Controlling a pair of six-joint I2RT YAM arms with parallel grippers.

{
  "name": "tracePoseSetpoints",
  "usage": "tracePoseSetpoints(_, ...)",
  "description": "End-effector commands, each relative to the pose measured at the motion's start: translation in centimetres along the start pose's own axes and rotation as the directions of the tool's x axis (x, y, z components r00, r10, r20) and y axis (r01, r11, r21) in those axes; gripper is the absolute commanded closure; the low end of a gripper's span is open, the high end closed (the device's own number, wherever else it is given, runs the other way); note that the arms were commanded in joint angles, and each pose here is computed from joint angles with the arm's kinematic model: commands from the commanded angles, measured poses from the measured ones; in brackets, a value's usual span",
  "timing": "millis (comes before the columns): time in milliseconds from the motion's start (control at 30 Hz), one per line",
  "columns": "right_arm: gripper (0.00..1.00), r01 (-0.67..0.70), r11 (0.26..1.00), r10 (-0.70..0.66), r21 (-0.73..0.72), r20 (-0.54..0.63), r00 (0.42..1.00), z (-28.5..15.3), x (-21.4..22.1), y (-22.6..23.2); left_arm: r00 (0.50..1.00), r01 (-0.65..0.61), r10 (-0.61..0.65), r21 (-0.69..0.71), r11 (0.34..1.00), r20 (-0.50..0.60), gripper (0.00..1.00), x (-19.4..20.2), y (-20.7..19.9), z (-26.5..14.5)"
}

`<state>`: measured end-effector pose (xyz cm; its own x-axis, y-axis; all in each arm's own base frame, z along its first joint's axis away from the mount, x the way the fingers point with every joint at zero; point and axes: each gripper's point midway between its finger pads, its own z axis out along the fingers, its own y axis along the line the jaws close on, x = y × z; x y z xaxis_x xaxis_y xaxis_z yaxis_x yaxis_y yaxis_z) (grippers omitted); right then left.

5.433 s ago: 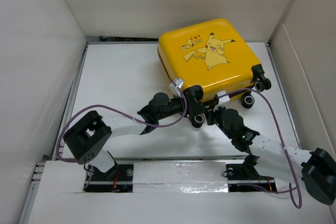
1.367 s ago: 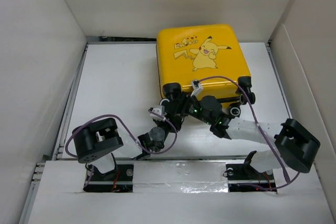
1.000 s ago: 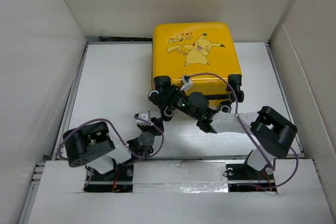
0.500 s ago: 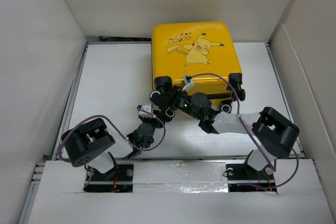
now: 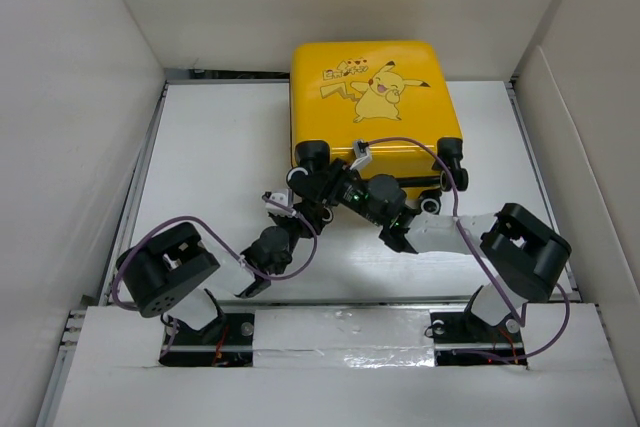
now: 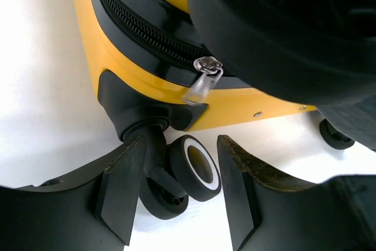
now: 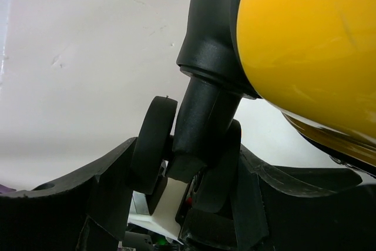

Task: Pack the luggage

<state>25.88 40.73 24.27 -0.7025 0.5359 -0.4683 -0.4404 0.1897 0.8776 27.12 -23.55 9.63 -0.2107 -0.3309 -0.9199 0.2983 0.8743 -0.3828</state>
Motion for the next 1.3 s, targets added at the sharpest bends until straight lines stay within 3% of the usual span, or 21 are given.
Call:
tracePoseSetpoints(0, 0.85, 0.023, 0.782, -0.043, -0.623, -0.017, 0.999, -5.0, -1.4, 18.2, 0.733, 0.268, -0.461, 0.410, 0.872, 0.501, 0.51, -18.7, -7.2, -2.8)
tracePoseSetpoints(200, 0.84, -0.003, 0.788, -0.010, -0.615, -0.018, 1.000, -5.4, -1.2, 17.4, 0.702, 0.285, -0.468, 0.390, 0.876, 0.537, 0.57, -20.0, -7.1, -2.4)
tracePoseSetpoints(267, 0.79, 0.014, 0.810, -0.012, -0.587, 0.008, 1.000, -5.5, -1.7, 16.4, 0.716, 0.287, -0.454, 0.370, 0.884, 0.529, 0.61, -19.2, -5.9, -3.2)
tracePoseSetpoints(333, 0.71, 0.051, 0.852, -0.029, -0.521, 0.049, 0.998, -5.1, -2.1, 14.6, 0.749, 0.292, -0.424, 0.320, 0.901, 0.509, 0.61, -17.3, -3.8, -4.2)
tracePoseSetpoints(400, 0.66, 0.073, 0.888, -0.053, -0.454, 0.057, 0.997, -4.2, -2.2, 12.9, 0.738, 0.325, -0.452, 0.323, 0.889, 0.501, 0.60, -17.1, -2.7, -5.5)
tracePoseSetpoints(433, 0.60, 0.094, 0.886, -0.074, -0.454, 0.061, 0.995, -3.7, -2.3, 13.1, 0.757, 0.317, -0.435, 0.309, 0.897, 0.488, 0.60, -16.2, -1.9, -6.1)
tracePoseSetpoints(567, 0.55, 0.097, 0.873, -0.118, -0.477, -0.014, 0.993, 0.3, -0.9, 13.1, 0.743, 0.318, -0.440, 0.312, 0.895, 0.505, 0.56, -16.6, -0.5, -8.2)
tracePoseSetpoints(733, 0.54, 0.052, 0.853, -0.150, -0.520, -0.147, 0.978, 6.6, 1.8, 14.7, 0.785, 0.324, -0.419, 0.274, 0.906, 0.457, 0.56, -15.4, -0.1, -8.1)
tracePoseSetpoints(833, 0.42, 0.019, 0.823, -0.139, -0.567, -0.169, 0.976, 9.3, 2.8, 16.3, 0.762, 0.328, -0.418, 0.262, 0.908, 0.494, 0.55, -16.1, 0.9, -9.0)
tracePoseSetpoints(933, 0.36, -0.015, 0.787, -0.092, -0.617, -0.141, 0.986, 8.6, 2.7, 17.2, 0.761, 0.332, -0.368, 0.166, 0.929, 0.535, 0.55, -16.1, 3.0, -8.8)
tracePoseSetpoints(1100, 0.34, 0.019, 0.809, -0.101, -0.587, -0.108, 0.989, 7.3, 2.6, 15.9, 0.753, 0.327, -0.330, 0.111, 0.938, 0.569, 0.55, -16.8, 5.4, -7.9)
tracePoseSetpoints(1167, 0.46, 0.026, 0.801, -0.102, -0.598, -0.094, 0.990, 6.5, 2.5, 16.1, 0.752, 0.317, -0.326, 0.120, 0.941, 0.572, 0.55, -16.9, 5.9, -7.8)
tracePoseSetpoints(1267, 0.26, 0.064, 0.817, -0.129, -0.573, -0.073, 0.989, 5.2, 2.2, 15.8, 0.746, 0.301, -0.350, 0.181, 0.936, 0.567, 0.55, -16.9, 5.2, -8.7)
